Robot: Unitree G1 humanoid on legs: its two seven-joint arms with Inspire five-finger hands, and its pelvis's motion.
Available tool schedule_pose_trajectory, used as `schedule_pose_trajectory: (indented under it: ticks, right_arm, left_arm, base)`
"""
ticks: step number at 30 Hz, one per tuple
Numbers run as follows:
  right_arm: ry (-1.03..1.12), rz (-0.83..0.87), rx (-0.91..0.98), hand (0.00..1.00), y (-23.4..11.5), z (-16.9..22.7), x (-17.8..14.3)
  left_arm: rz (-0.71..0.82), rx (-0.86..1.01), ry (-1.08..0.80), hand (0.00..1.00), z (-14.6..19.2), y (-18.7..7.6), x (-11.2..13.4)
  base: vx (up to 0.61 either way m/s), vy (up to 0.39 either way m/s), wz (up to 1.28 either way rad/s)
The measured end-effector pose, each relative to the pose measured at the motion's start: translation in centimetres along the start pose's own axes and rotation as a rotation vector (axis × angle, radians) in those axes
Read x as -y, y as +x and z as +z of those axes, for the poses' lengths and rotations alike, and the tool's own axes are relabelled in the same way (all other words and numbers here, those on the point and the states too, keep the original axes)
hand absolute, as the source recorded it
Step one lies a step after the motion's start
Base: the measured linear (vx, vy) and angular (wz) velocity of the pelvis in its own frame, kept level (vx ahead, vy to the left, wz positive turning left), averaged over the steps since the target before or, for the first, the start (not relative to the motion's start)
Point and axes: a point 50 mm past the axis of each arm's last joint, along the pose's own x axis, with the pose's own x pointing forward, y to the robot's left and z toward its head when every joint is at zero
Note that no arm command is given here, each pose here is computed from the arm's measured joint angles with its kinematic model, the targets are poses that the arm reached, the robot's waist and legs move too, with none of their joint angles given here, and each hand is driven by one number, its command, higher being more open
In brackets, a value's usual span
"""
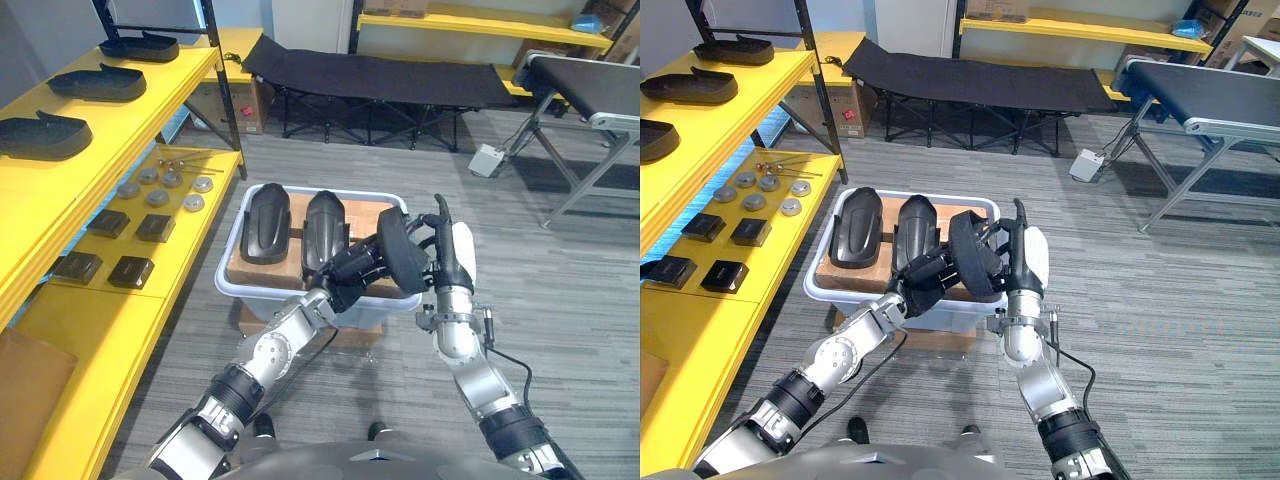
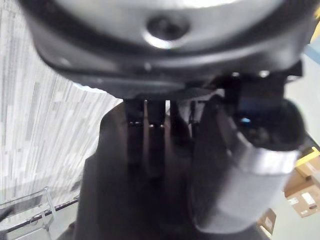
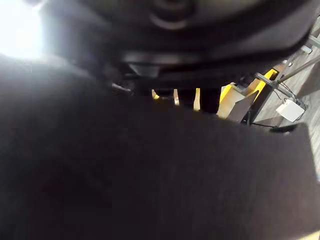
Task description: Walk over and take three plastic housings, then place them on the shelf
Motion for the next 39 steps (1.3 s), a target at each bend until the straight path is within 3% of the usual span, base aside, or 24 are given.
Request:
schedule_pose_trajectory:
  ticks: [29,30,39]
  right_arm:
    - [-0.038,0.081,0.003,1.0,0.4,-0.7,-0.7]
    - [-0.04,0.09,0.007,1.0,0.4,-0.7,-0.7]
    - [-0.022,0.211,0.123,1.0,0.2,0.3,-1.2]
  left_arm:
    - [0.028,-0.036,0.002,1.0,-0.8,-0.5,-0.5]
    - [0.03,-0.037,0.002,0.0,-0.8,-0.5,-0.6]
    - [0.043,-0.027,-0.034,0.0,-0.6,-0.9,-1.1]
  base:
    - [0.0,0.002,0.03]
    - [0.0,0.0,0.0]
    - [0.0,0.001,0.03]
